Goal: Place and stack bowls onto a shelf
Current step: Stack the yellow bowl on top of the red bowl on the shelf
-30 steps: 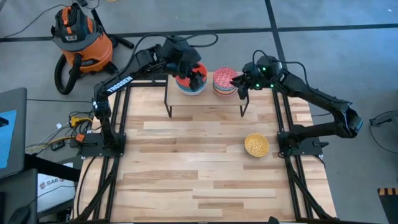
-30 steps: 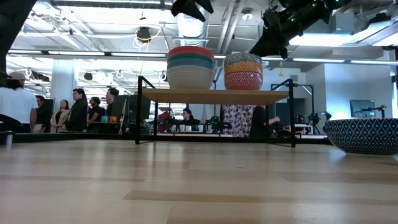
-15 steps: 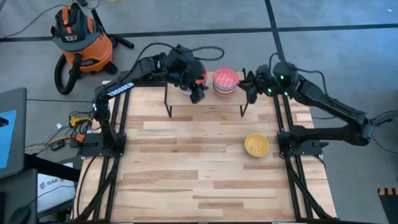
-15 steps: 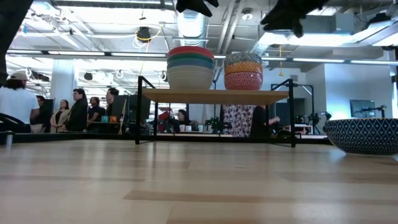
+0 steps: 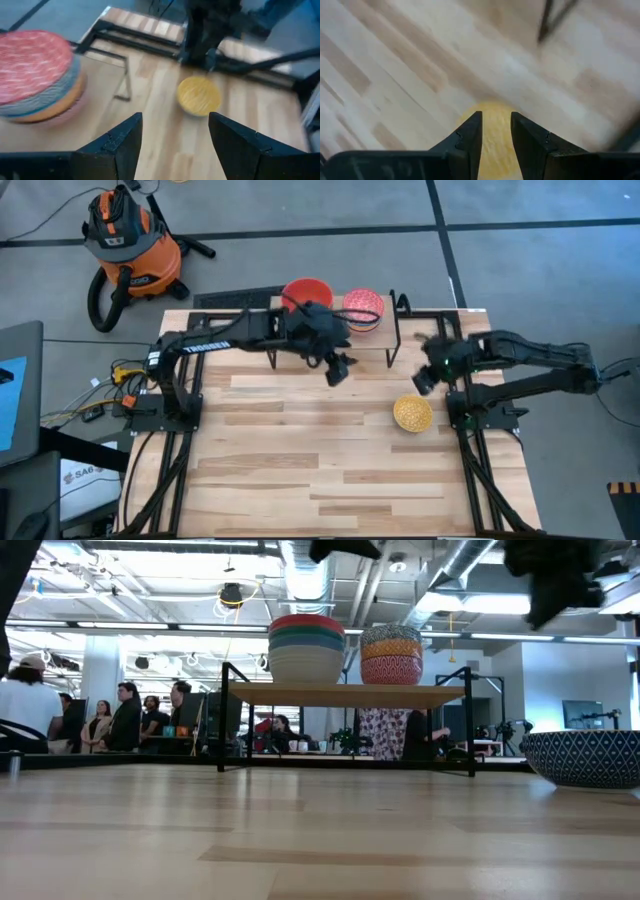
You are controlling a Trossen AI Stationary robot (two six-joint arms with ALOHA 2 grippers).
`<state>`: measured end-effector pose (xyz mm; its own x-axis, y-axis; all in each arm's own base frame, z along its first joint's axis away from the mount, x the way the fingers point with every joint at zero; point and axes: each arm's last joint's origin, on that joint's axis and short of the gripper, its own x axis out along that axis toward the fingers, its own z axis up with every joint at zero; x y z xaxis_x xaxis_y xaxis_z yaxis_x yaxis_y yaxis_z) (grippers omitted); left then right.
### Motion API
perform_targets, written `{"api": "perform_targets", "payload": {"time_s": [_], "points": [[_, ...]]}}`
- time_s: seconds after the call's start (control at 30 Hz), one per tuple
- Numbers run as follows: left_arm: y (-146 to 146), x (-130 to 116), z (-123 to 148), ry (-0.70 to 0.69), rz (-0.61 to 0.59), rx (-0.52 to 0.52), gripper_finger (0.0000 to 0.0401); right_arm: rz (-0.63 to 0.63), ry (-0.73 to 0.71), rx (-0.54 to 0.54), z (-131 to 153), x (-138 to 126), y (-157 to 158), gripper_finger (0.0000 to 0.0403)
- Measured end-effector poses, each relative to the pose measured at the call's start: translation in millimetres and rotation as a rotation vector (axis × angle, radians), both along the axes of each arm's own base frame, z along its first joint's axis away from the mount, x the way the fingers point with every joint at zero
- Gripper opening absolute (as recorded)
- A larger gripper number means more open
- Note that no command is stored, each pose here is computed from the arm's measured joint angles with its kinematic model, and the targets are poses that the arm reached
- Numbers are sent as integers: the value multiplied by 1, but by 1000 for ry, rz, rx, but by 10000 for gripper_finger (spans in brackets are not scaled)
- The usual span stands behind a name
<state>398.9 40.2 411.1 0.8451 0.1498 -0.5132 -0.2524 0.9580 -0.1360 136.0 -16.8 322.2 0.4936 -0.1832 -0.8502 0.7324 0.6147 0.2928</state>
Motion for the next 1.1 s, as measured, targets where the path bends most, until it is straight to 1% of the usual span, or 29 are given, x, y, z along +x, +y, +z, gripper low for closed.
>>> {"api": "perform_targets", "payload": {"time_s": [0.07,0.17,0.27,0.4,0.53,0.6,0.77,0.9,1.1], "points": [[-7,8,-11,-42,14,-42,212,5,99,21,-5,-5,4,129],[-17,19,-29,-112,40,-99,212,30,192,27,-9,-12,9,139],[-24,27,-46,-182,54,-167,212,58,215,33,-18,-14,12,160],[-36,29,-79,-142,79,-239,212,45,270,64,-47,-18,14,196],[-52,26,-103,-93,153,-287,212,2,319,81,-79,-20,13,217],[-61,25,-113,-76,172,-301,212,-15,320,81,-94,-18,11,218],[-79,19,-133,-30,196,-336,212,-51,279,94,-120,-13,6,208],[-89,17,-135,-13,210,-345,212,-78,295,100,-133,-14,2,199],[-93,15,-136,-14,238,-312,212,-76,313,129,-144,-17,2,176]]}}
